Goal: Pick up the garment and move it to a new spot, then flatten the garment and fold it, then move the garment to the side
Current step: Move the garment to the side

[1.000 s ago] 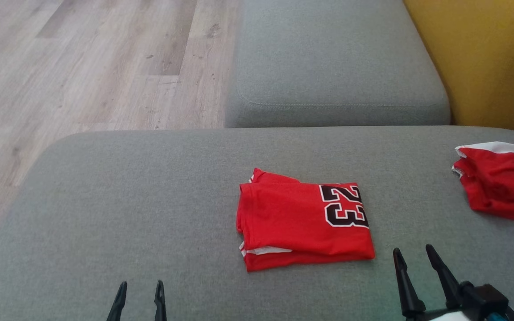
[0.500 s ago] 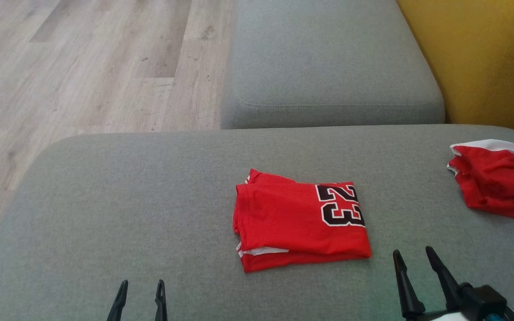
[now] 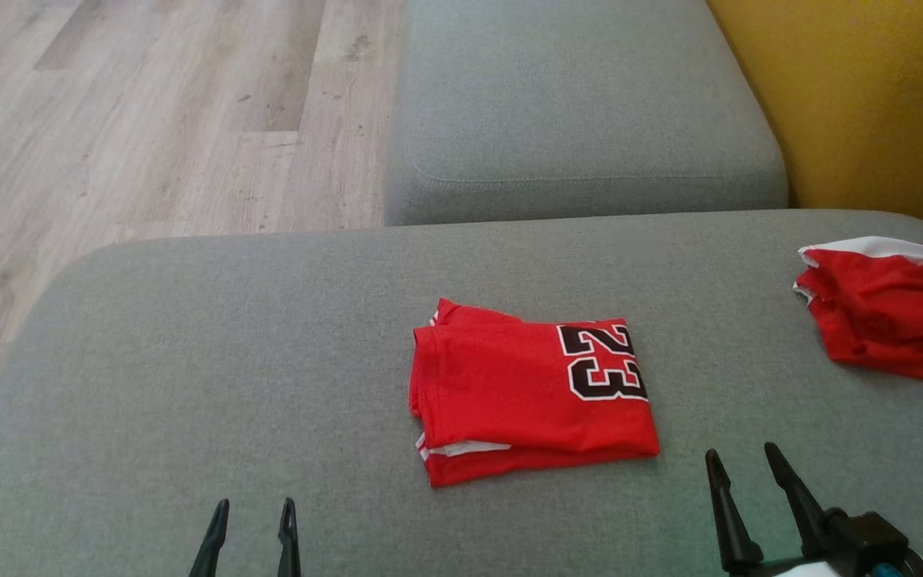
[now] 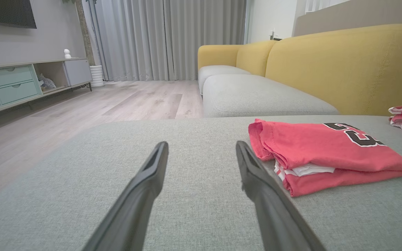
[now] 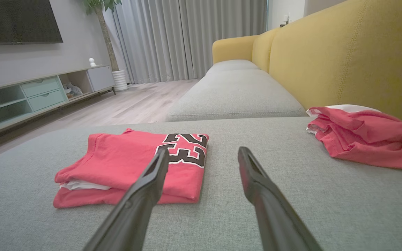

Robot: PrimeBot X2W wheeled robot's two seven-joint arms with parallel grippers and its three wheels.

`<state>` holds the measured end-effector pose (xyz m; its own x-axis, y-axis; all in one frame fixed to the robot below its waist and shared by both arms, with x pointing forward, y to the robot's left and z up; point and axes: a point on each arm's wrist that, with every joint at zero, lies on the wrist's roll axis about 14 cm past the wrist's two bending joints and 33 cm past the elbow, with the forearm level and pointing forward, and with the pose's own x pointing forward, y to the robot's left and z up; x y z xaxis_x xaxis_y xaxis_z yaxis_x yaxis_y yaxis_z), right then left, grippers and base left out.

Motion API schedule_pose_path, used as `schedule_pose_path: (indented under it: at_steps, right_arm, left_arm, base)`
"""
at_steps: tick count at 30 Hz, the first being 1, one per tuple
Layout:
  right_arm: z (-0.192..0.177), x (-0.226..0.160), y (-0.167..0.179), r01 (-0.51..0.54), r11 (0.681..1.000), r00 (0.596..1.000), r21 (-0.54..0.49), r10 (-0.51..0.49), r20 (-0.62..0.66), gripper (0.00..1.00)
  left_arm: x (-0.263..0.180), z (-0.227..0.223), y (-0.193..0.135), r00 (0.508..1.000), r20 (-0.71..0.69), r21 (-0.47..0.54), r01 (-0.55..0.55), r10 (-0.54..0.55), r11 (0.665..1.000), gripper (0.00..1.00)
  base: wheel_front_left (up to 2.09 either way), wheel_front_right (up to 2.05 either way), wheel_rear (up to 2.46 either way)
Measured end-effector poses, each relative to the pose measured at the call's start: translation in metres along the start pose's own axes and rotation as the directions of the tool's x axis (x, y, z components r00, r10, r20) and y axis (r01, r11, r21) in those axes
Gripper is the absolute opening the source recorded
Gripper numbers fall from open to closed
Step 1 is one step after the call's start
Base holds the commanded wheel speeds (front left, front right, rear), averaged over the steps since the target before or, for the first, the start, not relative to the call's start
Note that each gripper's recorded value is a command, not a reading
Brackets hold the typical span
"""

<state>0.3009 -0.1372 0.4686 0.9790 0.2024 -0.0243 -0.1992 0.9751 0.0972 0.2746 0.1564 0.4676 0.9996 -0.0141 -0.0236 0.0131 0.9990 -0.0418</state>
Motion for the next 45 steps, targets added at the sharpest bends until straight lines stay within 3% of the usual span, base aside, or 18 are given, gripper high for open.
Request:
schedule_pose_path:
  at_steps: [8,16,27,35,38,39,41,45]
  right_arm:
    - [-0.007,-0.001,-0.004,0.013,1.000,1.000,-0.001,-0.013,-0.025,1.00]
    - [-0.044,-0.001,-0.009,0.025,1.000,0.988,-0.005,-0.026,-0.153,1.00]
    - [-0.051,0.070,-0.010,-0.004,1.000,0.978,0.027,0.009,-0.210,1.00]
    - [-0.068,0.127,-0.010,-0.032,0.999,0.930,0.020,0.038,-0.366,1.00]
    - [-0.086,0.131,-0.007,-0.040,0.999,0.891,0.026,0.047,-0.451,1.00]
    - [-0.092,0.129,-0.006,-0.040,0.999,0.877,0.031,0.050,-0.479,0.78]
    - [-0.099,0.130,-0.002,-0.040,0.998,0.862,0.050,0.060,-0.504,0.00]
    - [-0.096,0.139,0.000,-0.047,0.997,0.865,0.060,0.071,-0.497,0.00]
  left_arm:
    - [0.006,0.003,-0.004,1.000,0.003,0.001,0.009,-0.009,1.000,1.00]
    - [0.018,-0.001,-0.012,0.999,-0.021,0.000,0.029,-0.029,1.000,1.00]
    - [0.046,-0.003,-0.033,0.995,-0.040,-0.010,0.088,-0.088,0.996,1.00]
    - [0.063,-0.007,-0.033,0.995,-0.055,-0.010,0.086,-0.087,0.996,1.00]
    - [0.061,-0.015,-0.029,0.994,-0.082,-0.008,0.069,-0.069,0.998,1.00]
    - [0.061,-0.016,-0.028,0.994,-0.086,-0.007,0.065,-0.065,0.998,1.00]
    - [0.064,-0.016,-0.027,0.995,-0.085,-0.005,0.060,-0.061,0.998,1.00]
    - [0.068,-0.018,-0.028,0.994,-0.089,-0.005,0.059,-0.060,0.998,1.00]
  base:
    - [0.00,0.00,0.00]
    - [0.00,0.00,0.00]
    - [0.00,0.00,0.00]
    - [0.00,0.00,0.00]
    - [0.00,0.00,0.00]
    - [0.00,0.00,0.00]
    - [0.00,0.00,0.00]
    - [0.00,0.00,0.00]
